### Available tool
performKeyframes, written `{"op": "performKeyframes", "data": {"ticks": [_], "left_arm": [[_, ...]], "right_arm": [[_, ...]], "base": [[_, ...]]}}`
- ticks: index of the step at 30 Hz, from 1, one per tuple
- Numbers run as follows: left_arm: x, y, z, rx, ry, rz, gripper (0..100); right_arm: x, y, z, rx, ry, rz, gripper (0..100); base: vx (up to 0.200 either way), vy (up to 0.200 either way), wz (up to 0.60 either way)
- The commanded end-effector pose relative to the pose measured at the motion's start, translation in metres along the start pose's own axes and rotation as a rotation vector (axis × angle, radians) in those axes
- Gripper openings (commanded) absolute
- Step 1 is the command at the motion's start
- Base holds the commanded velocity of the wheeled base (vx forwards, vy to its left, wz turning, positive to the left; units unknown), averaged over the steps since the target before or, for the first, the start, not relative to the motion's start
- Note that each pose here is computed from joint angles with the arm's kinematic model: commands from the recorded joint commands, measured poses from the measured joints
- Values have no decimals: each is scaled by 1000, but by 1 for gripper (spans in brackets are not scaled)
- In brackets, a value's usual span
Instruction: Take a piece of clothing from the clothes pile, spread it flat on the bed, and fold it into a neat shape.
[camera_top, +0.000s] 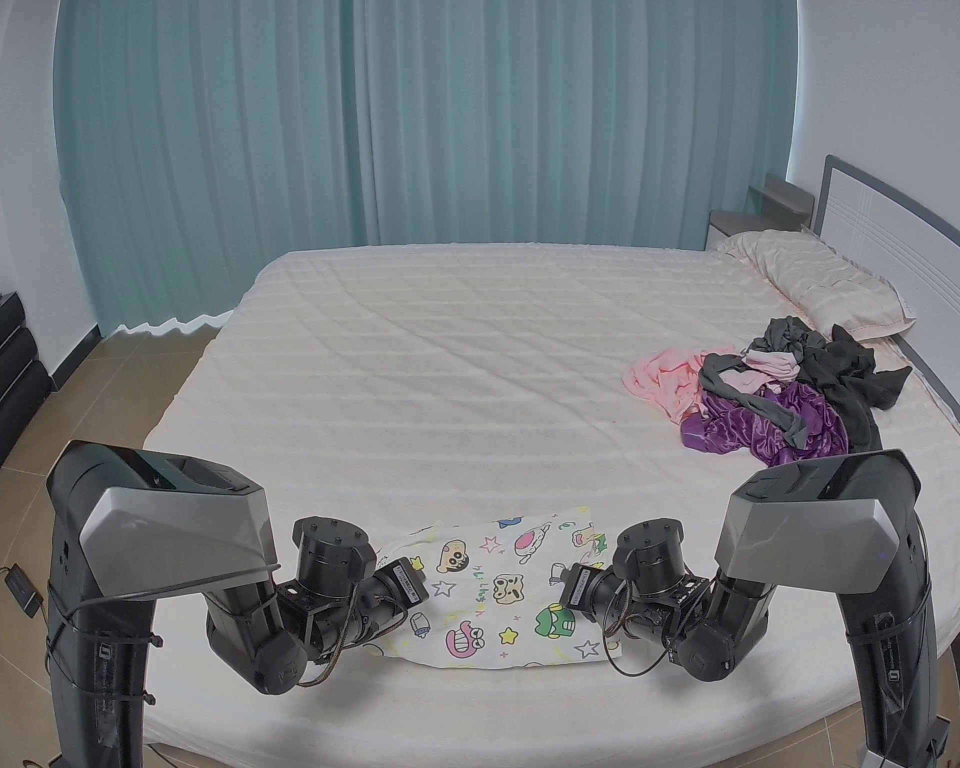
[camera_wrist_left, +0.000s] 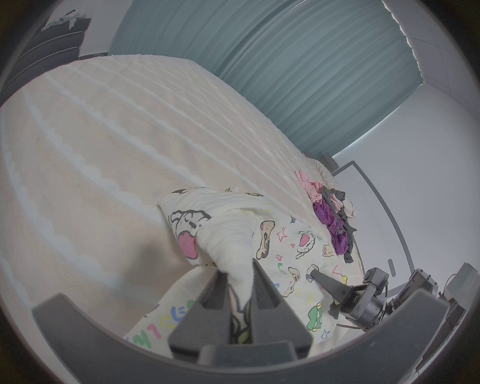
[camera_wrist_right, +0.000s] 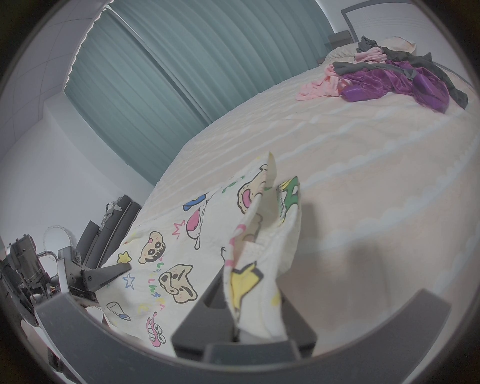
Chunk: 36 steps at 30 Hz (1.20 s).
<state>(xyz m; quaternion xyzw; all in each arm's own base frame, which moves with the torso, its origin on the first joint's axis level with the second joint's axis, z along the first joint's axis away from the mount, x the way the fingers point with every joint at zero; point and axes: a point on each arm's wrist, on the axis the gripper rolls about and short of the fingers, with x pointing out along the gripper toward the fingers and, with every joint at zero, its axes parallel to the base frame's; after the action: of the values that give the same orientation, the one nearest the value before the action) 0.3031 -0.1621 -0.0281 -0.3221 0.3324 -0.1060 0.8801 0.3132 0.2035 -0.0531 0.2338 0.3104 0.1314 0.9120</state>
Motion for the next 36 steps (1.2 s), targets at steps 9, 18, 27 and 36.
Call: {"op": "performKeyframes", "data": {"ticks": [9,18,27,36], "left_arm": [[1,0,0,4,-1,-1,0],[2,0,0,4,-1,-1,0],[2,0,0,3,-3,-2,0],[2,2,-2,1,1,5,100]], "right_arm": [[0,0,1,-1,-3,-1,0],[1,-3,2,3,-4,-9,0],[1,-4,0,1,-1,-14,0],[2,-5,-2,-7,8,-17,0]], "base": [[0,-200,0],[0,-200,0],[0,0,0],[0,0,0]]}}
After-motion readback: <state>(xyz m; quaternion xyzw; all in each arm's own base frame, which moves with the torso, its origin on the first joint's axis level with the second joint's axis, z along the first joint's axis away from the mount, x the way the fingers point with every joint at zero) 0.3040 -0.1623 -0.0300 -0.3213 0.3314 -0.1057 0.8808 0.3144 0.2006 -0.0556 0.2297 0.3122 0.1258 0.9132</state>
